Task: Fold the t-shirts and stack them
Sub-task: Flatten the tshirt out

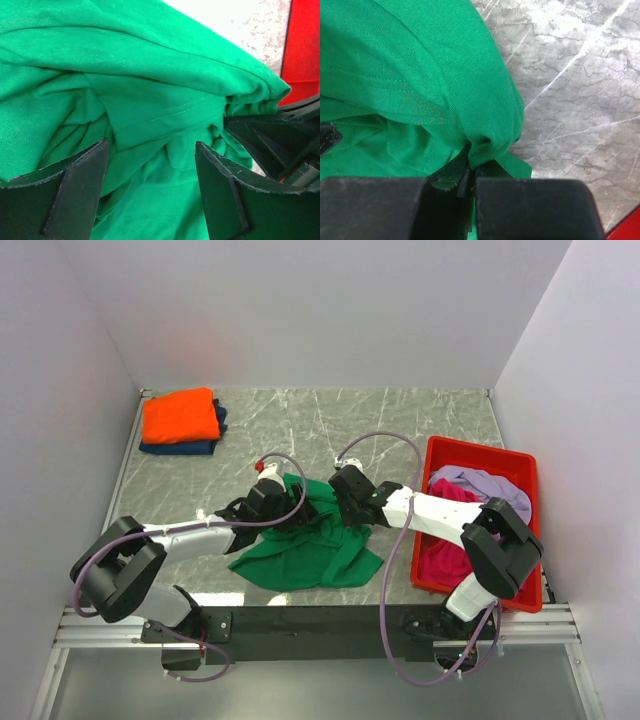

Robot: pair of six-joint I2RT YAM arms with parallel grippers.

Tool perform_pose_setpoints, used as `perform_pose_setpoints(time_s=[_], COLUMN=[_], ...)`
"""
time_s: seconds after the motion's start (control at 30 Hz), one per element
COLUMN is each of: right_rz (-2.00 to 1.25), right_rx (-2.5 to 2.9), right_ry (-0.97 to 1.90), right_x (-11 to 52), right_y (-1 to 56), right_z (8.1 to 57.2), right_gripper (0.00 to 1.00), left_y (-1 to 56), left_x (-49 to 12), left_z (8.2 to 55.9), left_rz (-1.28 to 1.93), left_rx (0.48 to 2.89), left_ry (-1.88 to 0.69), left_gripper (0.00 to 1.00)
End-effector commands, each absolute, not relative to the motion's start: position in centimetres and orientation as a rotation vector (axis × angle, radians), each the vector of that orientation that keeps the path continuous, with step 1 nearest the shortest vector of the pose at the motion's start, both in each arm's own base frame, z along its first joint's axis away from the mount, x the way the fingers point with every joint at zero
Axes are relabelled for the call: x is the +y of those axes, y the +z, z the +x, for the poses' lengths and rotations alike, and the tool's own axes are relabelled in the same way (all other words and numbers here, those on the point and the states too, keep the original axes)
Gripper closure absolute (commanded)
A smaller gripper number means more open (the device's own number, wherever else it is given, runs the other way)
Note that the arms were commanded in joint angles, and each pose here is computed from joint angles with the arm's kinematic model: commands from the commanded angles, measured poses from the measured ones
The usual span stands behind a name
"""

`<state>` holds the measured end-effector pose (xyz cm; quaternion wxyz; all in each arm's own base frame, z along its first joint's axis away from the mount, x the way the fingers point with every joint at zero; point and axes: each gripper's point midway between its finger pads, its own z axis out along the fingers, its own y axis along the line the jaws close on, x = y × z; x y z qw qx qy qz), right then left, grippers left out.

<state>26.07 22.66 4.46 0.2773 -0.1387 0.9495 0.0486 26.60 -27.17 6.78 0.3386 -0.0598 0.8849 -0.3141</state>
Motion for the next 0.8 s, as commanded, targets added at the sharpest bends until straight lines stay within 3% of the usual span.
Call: perform_pose_setpoints(time_s=[0.0, 0.43, 0.77], right_rz=[-0.364, -0.369, -0.375], right_rx=[2.543, 2.553, 2.563], right_ry=[0.134, 0.126, 0.13], right_x=[22.8, 22.7, 22.8], right_y=[4.2, 4.0, 3.6], right_z=[26.4, 26.2, 26.1], right_gripper=[1.0, 1.0, 1.0], left_y=[7.3, 6.9, 8.0], left_x=[-27.1, -28.6, -29.2], left_z=[27.2, 27.8, 28.3], left_rz=[-0.188, -0.149, -0.136], left_rx=[2.268, 2.268, 2.238], left_ry=[-0.807, -0.85, -0.867], left_gripper=[0.25, 0.27, 0.47])
